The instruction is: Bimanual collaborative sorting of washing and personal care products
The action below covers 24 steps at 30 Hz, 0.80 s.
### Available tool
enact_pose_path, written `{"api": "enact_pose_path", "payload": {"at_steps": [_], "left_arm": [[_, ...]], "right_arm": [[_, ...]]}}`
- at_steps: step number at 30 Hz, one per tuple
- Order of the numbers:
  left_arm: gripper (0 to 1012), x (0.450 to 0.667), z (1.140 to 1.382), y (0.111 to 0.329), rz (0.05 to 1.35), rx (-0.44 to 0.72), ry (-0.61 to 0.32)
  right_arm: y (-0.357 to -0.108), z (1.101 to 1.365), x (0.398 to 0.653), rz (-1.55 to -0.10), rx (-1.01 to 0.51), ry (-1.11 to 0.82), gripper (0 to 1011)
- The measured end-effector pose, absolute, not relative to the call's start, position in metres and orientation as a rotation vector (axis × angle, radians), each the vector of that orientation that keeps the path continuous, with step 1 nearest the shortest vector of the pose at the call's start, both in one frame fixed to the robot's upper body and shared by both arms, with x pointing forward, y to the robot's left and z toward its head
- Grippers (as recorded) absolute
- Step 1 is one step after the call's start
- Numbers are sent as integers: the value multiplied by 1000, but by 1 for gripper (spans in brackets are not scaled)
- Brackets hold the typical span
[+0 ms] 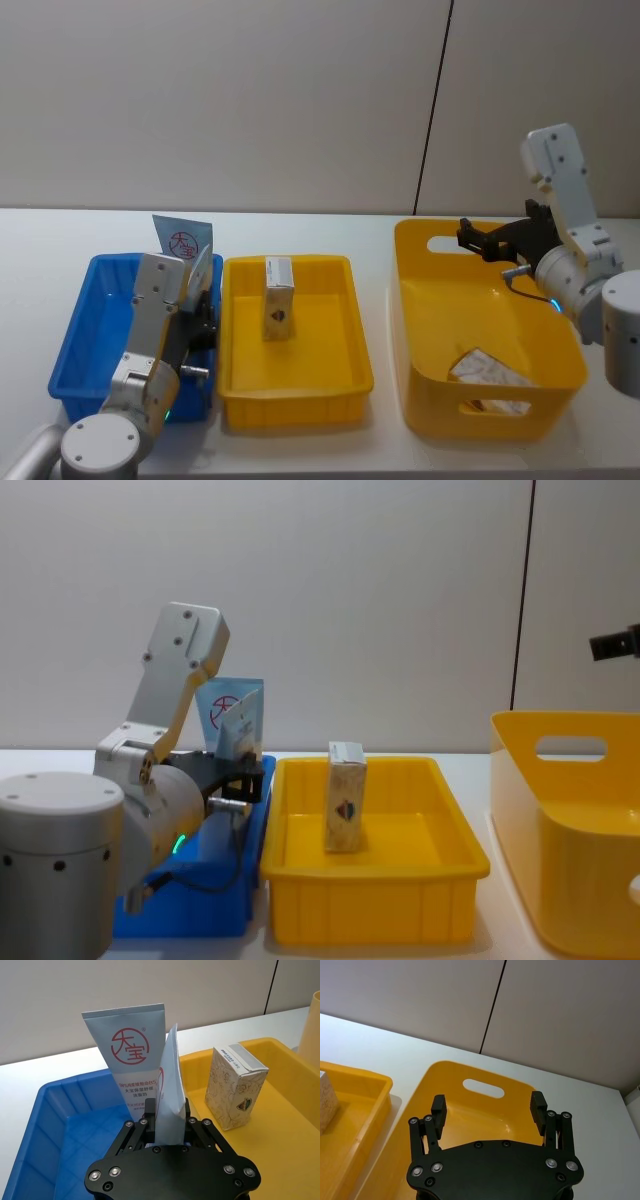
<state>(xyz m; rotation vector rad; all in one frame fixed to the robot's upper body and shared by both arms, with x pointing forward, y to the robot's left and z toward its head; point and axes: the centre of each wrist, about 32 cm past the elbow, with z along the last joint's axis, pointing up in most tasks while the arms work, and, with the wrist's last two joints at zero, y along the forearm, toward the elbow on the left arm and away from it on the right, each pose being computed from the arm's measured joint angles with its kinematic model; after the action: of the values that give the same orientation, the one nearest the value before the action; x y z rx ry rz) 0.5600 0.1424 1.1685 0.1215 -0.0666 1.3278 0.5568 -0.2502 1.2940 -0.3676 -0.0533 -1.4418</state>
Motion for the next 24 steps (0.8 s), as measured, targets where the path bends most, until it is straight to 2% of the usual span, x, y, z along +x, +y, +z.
{"api": "enact_pose_path", "payload": {"at_steps": [16,24], "left_arm": [[237,561,1170,143,1324,121,-70],[236,564,1190,147,1297,88,-108]], "right_arm": [[-250,1294,557,-1442,-368,-53,1003],[-250,1294,557,-1442,-368,-53,1004]]}}
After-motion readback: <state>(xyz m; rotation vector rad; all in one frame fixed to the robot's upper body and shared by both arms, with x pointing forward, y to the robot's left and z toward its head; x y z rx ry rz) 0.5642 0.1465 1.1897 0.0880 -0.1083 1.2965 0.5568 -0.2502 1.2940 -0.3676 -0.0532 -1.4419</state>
